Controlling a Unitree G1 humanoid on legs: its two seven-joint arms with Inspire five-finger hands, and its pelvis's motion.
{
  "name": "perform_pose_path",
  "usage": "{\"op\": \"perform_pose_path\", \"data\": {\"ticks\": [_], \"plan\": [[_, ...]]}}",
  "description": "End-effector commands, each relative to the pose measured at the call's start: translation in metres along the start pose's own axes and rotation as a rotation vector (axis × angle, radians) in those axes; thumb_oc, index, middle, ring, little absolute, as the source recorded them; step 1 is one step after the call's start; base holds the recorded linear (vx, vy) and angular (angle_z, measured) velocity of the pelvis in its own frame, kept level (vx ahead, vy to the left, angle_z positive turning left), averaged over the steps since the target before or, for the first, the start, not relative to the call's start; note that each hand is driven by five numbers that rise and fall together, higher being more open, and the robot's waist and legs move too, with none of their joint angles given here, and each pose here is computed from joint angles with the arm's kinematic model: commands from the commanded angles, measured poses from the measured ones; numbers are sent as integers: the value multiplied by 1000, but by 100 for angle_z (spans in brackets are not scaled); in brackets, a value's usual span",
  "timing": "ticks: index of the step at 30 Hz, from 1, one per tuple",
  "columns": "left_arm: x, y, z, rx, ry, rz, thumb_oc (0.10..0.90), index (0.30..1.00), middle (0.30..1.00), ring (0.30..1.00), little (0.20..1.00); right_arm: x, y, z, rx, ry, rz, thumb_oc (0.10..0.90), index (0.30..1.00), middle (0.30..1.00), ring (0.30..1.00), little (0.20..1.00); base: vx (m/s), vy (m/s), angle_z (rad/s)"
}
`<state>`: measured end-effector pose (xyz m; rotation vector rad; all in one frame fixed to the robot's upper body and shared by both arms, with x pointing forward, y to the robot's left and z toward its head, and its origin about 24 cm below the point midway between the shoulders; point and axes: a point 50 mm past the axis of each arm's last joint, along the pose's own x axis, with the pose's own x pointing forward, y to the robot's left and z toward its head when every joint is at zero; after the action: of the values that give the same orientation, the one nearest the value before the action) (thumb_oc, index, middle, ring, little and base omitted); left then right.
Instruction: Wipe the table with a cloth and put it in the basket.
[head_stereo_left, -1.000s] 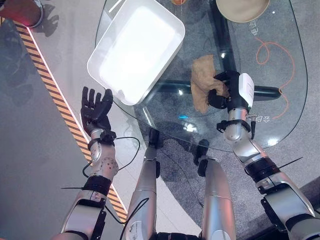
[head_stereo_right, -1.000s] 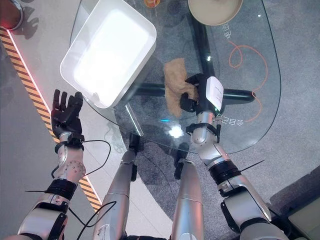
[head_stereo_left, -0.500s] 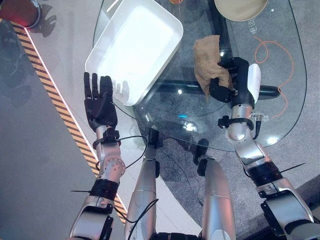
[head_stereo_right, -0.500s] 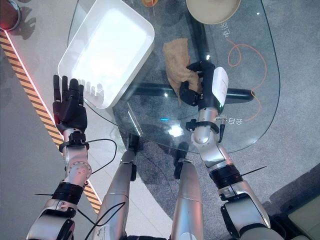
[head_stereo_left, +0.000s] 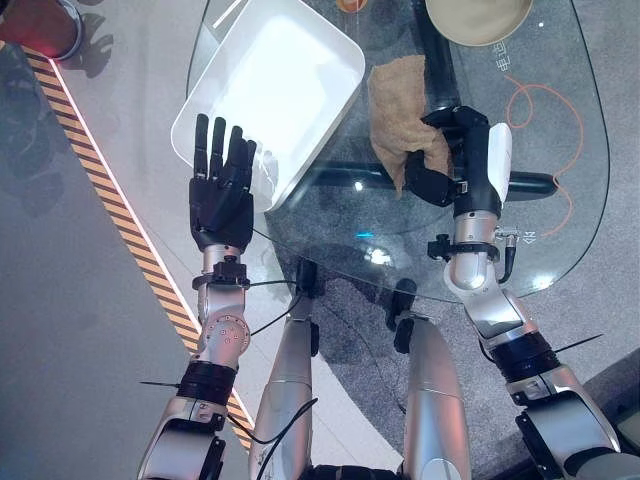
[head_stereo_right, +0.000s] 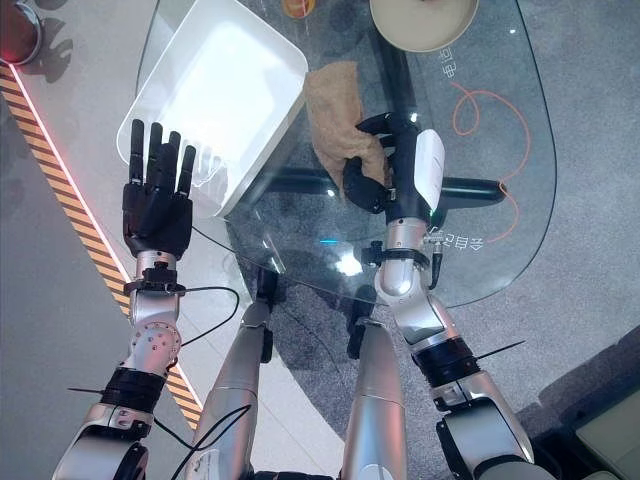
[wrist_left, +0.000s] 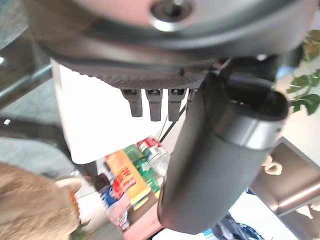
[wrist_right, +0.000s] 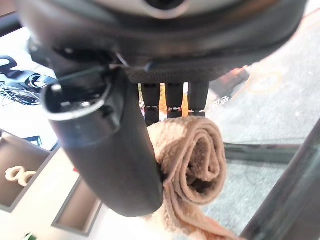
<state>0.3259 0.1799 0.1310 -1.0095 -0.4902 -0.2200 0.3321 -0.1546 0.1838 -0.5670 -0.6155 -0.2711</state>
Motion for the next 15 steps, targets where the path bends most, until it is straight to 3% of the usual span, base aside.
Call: {"op": "perform_pose_path", "data": {"ticks": [1,15], "plan": [[10,-41,20,-28,-64,-278,800,900,900,900,900,11,-21,88,144,-463,-89,100,300,300,300,200,0,0,0],[11,-63,2,-89,70,-410,800,900,900,900,900,6,6,110,91,-565,139,100,300,300,300,200,0,0,0]]}}
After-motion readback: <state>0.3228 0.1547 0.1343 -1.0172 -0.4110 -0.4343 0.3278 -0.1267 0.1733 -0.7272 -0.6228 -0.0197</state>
